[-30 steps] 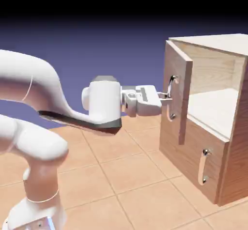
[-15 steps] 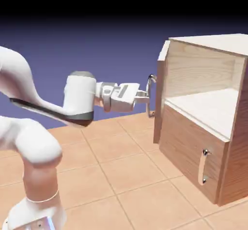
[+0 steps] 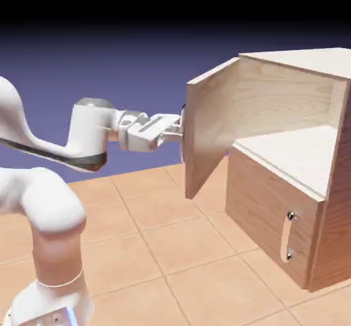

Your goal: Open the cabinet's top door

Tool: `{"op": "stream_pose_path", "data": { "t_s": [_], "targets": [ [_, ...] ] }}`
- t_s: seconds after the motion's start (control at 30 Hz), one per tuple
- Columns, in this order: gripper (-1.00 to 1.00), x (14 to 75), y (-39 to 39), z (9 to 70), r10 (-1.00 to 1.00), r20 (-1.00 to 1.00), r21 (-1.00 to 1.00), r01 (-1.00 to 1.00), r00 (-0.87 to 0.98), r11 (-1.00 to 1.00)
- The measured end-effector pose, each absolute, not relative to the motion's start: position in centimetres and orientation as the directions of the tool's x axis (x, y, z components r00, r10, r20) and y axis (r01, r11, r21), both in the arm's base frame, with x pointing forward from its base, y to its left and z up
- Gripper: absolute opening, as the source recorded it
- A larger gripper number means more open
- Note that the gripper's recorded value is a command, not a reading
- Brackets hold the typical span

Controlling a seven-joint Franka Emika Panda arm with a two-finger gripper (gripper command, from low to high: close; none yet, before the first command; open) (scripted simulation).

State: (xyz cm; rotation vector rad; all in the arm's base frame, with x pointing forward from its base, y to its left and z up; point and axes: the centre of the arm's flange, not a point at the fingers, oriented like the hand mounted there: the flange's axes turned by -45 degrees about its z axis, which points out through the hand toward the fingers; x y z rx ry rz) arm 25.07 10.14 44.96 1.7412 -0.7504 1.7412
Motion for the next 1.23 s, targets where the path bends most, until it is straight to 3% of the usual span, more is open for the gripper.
{"op": "stream_pose_path", "data": {
  "t_s": [0.57, 1.23],
  "targets": [
    [-1.0, 22.2, 25.3, 45.0, 0.001, 1.0, 0.0, -0.933, 0.0, -0.359],
    [-1.0, 24.1, 37.0, 45.0, 0.001, 1.0, 0.0, -0.998, 0.0, -0.07]
  ]
}}
